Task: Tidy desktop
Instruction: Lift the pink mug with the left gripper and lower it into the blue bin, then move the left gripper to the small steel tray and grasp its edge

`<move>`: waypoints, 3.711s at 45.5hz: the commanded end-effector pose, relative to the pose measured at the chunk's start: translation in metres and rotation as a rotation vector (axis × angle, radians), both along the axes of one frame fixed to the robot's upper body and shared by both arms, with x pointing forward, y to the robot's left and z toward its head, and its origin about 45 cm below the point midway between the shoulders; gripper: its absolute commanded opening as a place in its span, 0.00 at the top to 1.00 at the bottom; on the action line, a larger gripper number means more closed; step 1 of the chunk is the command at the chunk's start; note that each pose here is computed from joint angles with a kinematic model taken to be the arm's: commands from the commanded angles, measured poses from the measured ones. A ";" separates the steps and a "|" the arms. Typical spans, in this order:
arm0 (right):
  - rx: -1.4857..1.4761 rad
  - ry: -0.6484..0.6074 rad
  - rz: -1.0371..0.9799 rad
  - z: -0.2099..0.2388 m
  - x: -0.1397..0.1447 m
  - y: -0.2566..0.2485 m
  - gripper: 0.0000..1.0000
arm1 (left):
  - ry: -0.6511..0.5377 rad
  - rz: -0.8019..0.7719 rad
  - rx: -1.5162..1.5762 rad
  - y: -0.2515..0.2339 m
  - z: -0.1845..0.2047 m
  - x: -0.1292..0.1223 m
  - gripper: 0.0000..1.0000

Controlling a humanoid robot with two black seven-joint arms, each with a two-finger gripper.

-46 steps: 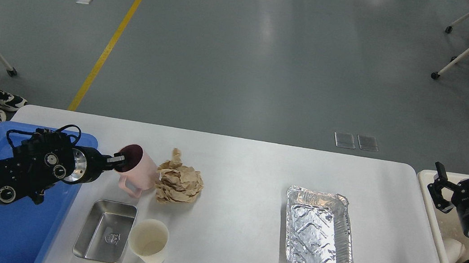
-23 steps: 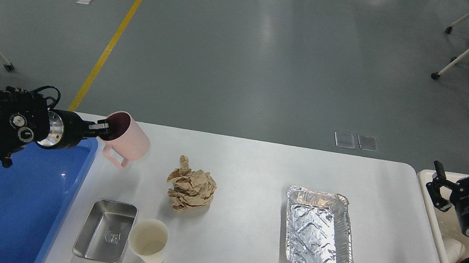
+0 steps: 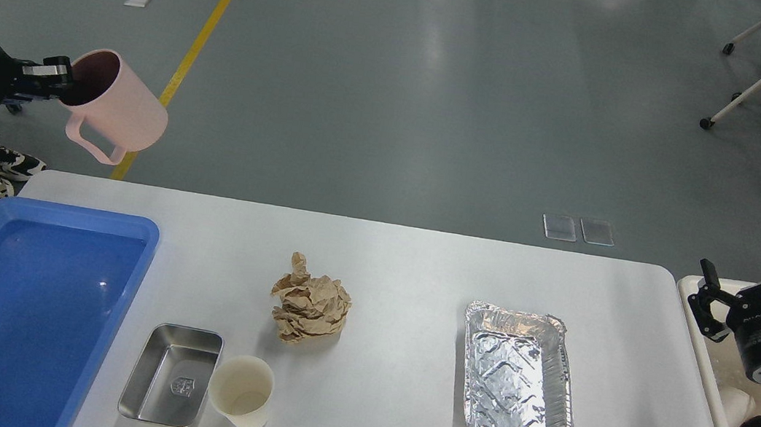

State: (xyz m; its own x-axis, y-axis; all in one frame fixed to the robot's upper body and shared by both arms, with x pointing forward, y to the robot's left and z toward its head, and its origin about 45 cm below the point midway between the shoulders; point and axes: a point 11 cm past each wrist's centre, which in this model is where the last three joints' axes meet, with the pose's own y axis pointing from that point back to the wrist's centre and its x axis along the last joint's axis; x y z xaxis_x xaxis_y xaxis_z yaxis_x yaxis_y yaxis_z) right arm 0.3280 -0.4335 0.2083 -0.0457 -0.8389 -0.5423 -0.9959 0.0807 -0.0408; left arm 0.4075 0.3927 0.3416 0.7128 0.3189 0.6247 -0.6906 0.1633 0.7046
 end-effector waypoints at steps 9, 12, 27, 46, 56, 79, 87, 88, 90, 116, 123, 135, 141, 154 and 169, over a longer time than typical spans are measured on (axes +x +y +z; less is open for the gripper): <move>-0.002 0.005 0.002 -0.001 -0.001 0.000 0.00 | 0.074 0.151 0.081 0.067 -0.024 -0.034 0.97; 0.001 0.005 0.002 -0.002 -0.001 0.001 0.00 | 0.109 0.196 0.100 0.085 -0.042 -0.049 0.97; 0.022 0.003 0.006 -0.006 0.000 0.007 0.00 | 0.202 0.319 0.152 0.122 -0.122 -0.106 0.96; 0.041 0.004 0.011 -0.011 0.000 0.014 0.00 | 0.273 0.357 0.137 0.113 -0.196 -0.154 0.95; 0.035 0.004 0.012 -0.010 0.001 0.015 0.00 | 0.321 0.312 0.162 0.103 -0.222 -0.175 0.95; 0.036 0.000 0.014 -0.009 0.002 0.015 0.00 | 0.309 0.290 0.155 0.094 -0.223 -0.171 0.31; 0.036 0.001 0.013 -0.010 0.002 0.015 0.00 | 0.304 0.263 0.136 0.086 -0.218 -0.171 0.26; 0.036 0.001 0.013 -0.010 0.002 0.015 0.00 | 0.304 0.261 0.132 0.085 -0.217 -0.171 0.25; 0.036 0.000 0.013 -0.009 0.002 0.015 0.00 | 0.301 0.253 0.127 0.084 -0.213 -0.170 0.23; 0.034 -0.003 0.015 -0.008 0.003 0.016 0.00 | 0.036 0.109 0.077 0.062 -0.073 -0.125 0.15; 0.034 -0.002 0.014 -0.008 0.003 0.016 0.00 | -0.014 0.007 -0.010 0.024 -0.069 -0.126 0.16; 0.033 -0.001 0.012 -0.008 0.003 0.015 0.00 | -0.032 -0.040 -0.083 -0.006 -0.079 -0.127 0.16; 0.032 0.002 0.009 -0.009 0.003 0.015 0.00 | -0.071 -0.031 -0.100 -0.010 -0.079 -0.124 0.16; 0.029 0.004 0.007 -0.008 0.004 0.015 0.00 | -0.074 -0.070 -0.166 -0.020 -0.086 -0.128 0.16; 0.029 0.005 0.006 -0.009 0.003 0.015 0.00 | -0.015 -0.031 -0.155 -0.009 -0.105 -0.129 0.16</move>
